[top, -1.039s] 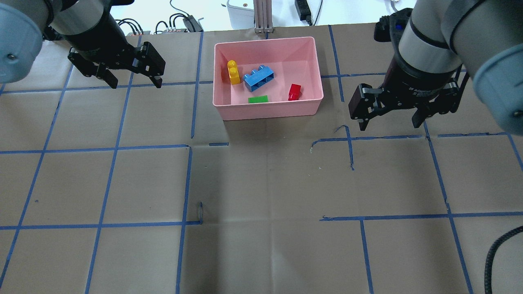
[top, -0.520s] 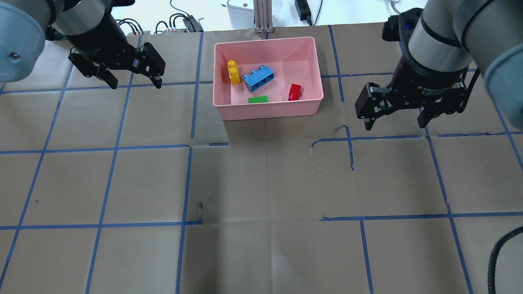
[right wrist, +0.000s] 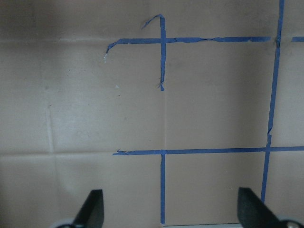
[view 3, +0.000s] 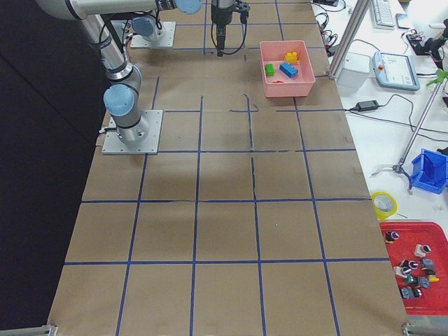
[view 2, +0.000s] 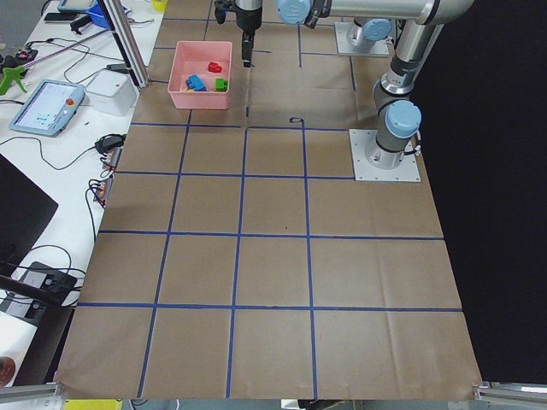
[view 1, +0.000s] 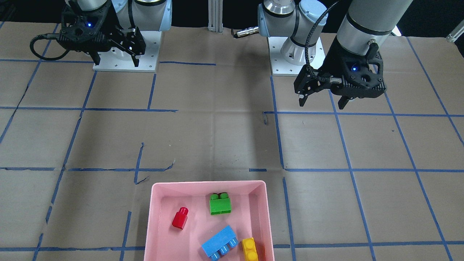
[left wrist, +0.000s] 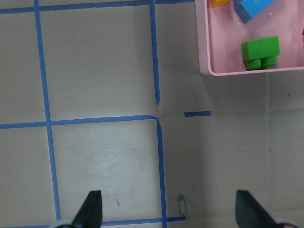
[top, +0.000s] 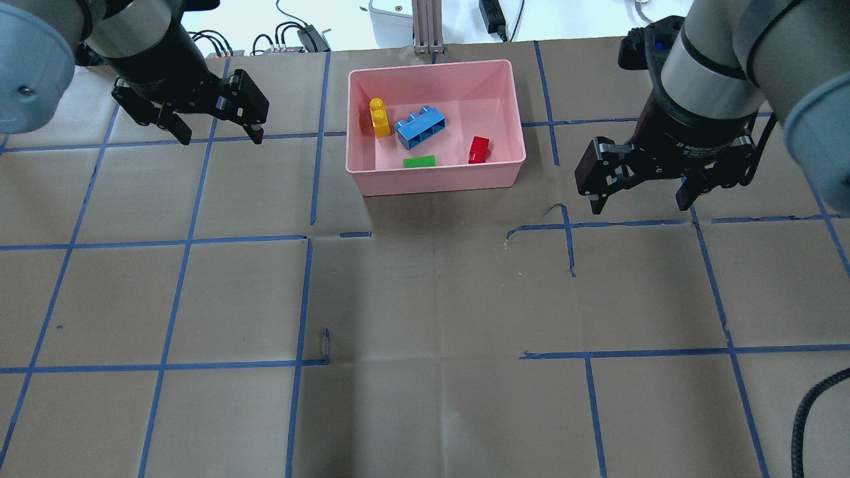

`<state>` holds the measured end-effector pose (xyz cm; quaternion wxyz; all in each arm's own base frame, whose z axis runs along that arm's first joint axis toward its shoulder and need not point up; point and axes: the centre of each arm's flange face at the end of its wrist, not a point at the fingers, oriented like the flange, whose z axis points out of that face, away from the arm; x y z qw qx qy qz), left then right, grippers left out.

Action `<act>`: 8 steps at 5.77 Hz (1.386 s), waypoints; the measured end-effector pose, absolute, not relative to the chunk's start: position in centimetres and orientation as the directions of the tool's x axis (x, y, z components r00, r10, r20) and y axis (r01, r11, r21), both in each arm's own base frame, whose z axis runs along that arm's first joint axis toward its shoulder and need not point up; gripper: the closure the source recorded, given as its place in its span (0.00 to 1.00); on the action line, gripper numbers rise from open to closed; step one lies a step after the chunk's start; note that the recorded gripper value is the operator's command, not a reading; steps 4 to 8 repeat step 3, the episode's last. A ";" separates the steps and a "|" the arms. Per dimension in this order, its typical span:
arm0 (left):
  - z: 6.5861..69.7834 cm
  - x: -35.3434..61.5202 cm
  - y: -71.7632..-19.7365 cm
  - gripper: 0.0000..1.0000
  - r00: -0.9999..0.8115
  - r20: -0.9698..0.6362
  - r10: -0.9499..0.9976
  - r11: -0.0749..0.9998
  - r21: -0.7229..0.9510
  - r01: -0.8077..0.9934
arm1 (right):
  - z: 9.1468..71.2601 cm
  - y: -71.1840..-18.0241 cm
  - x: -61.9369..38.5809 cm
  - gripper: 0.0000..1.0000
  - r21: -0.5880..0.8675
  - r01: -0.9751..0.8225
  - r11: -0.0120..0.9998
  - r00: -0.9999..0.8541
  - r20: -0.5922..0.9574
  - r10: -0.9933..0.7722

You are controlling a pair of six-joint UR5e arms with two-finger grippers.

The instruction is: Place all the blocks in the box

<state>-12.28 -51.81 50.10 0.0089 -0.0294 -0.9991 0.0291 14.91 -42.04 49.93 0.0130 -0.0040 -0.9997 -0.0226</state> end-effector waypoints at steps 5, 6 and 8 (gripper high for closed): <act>50.1 -12.3 -51.8 0.00 -0.998 0.019 0.059 0.997 -0.060 0.058 | 50.1 -42.1 14.9 0.00 0.035 0.004 0.999 -1.000 0.026 0.003; 50.1 -12.3 -51.8 0.00 -0.998 0.019 0.059 0.997 -0.060 0.058 | 50.1 -42.1 14.9 0.00 0.035 0.004 0.999 -1.000 0.026 0.003; 50.1 -12.3 -51.8 0.00 -0.998 0.019 0.059 0.997 -0.060 0.058 | 50.1 -42.1 14.9 0.00 0.035 0.004 0.999 -1.000 0.026 0.003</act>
